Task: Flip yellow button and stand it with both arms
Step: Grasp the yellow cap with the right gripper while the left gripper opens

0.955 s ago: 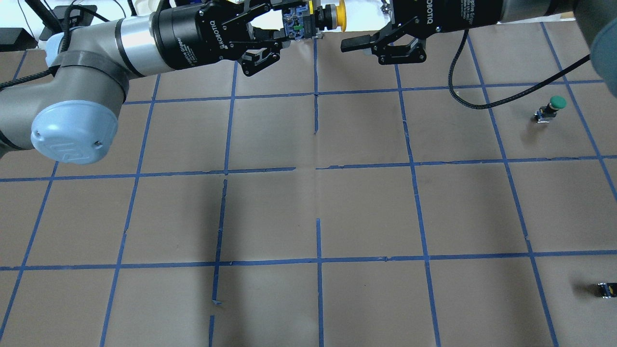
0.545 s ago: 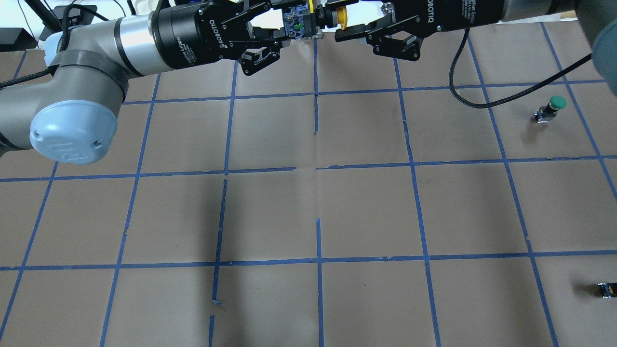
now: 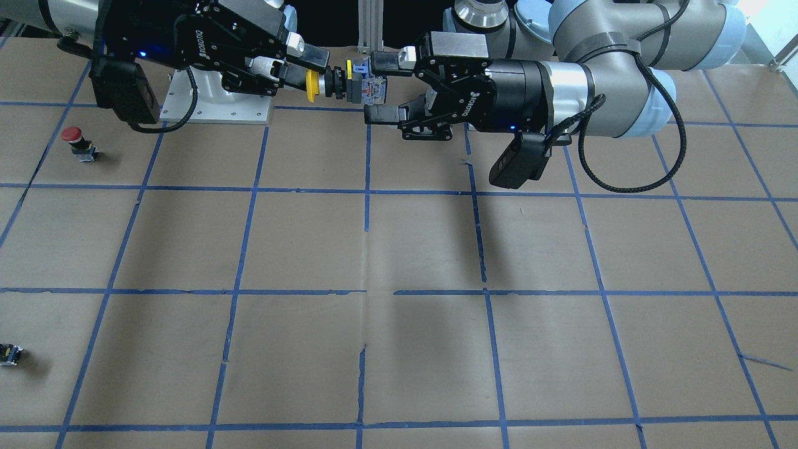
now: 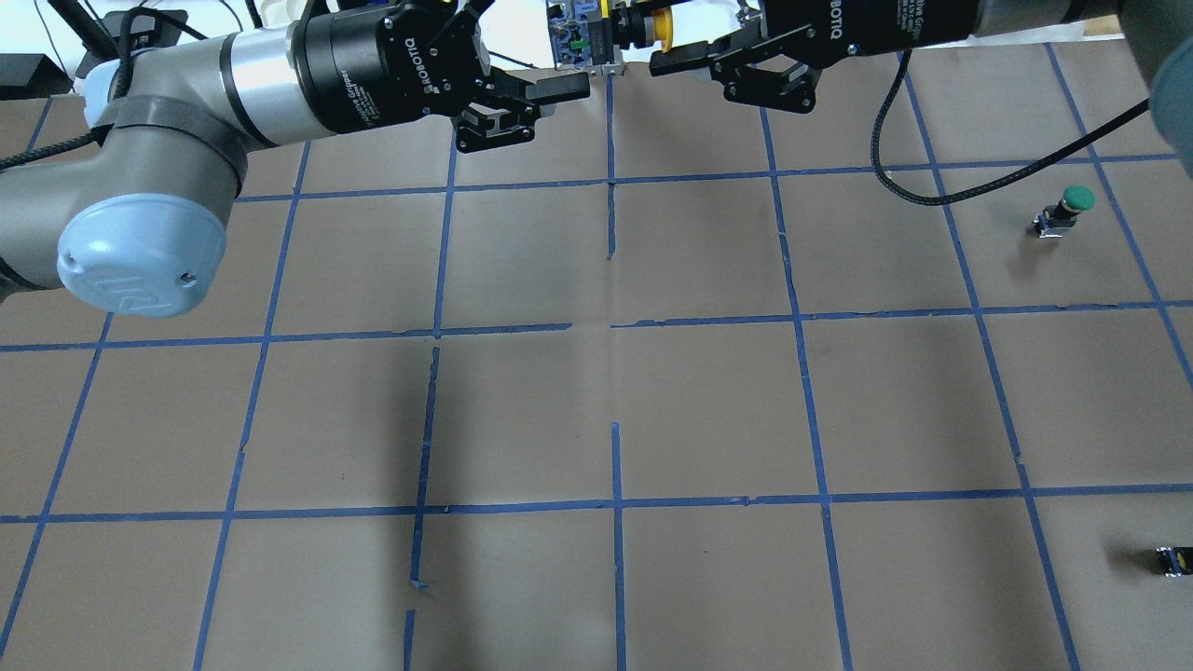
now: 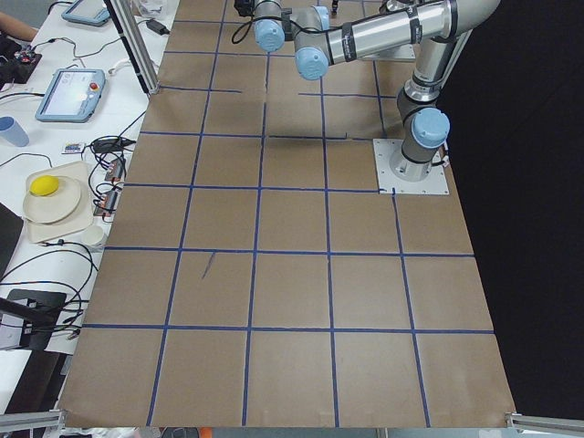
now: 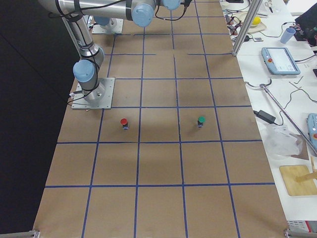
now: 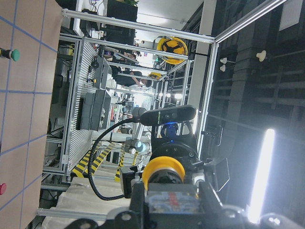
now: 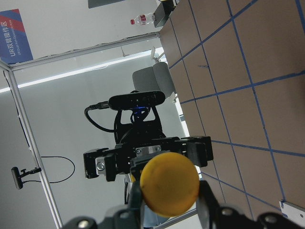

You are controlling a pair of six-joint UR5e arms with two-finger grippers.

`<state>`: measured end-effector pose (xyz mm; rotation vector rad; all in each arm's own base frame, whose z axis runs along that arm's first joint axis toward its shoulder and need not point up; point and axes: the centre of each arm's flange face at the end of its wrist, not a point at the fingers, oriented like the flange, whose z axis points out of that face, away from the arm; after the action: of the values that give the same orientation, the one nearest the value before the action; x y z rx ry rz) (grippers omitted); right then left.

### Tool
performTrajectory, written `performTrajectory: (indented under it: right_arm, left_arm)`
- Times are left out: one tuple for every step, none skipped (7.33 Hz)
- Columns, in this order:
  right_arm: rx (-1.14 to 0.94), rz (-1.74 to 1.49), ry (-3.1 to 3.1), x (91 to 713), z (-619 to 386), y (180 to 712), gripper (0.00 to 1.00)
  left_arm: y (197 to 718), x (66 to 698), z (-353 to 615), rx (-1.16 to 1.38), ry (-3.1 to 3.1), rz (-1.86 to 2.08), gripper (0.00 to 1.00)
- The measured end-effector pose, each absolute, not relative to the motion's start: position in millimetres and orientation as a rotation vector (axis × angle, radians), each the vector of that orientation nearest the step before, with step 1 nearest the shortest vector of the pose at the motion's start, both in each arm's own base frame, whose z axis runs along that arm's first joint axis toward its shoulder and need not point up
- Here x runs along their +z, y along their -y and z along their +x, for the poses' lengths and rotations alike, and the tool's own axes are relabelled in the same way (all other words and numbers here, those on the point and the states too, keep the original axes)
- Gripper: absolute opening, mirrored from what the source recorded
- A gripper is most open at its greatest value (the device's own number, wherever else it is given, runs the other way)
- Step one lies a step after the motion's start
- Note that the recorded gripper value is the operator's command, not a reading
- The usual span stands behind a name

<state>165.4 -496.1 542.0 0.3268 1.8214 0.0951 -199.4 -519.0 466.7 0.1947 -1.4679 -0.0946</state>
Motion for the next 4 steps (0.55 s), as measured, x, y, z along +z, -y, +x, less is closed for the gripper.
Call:
performTrajectory:
  right_arm:
    - [0.091,0.325,-1.833,541.6,164.8,496.1,0.16]
    - [0.084,0.324,-1.906,536.7,162.7,494.7,0.16]
    - [0.072,0.328,-2.056,526.9,158.1,489.7,0.16]
    - [0.054,0.329,-2.208,519.4,151.8,482.9,0.16]
  left_arm:
    - [519.7,466.6,-198.5,-0.095,1.468,0.197,0.99]
    - [521.5,465.0,-196.9,-0.093,1.471,0.201,0.99]
    - [524.5,460.0,-195.2,-0.094,1.491,0.207,0.99]
    - [528.4,455.1,-191.3,-0.088,1.540,0.215,0.99]
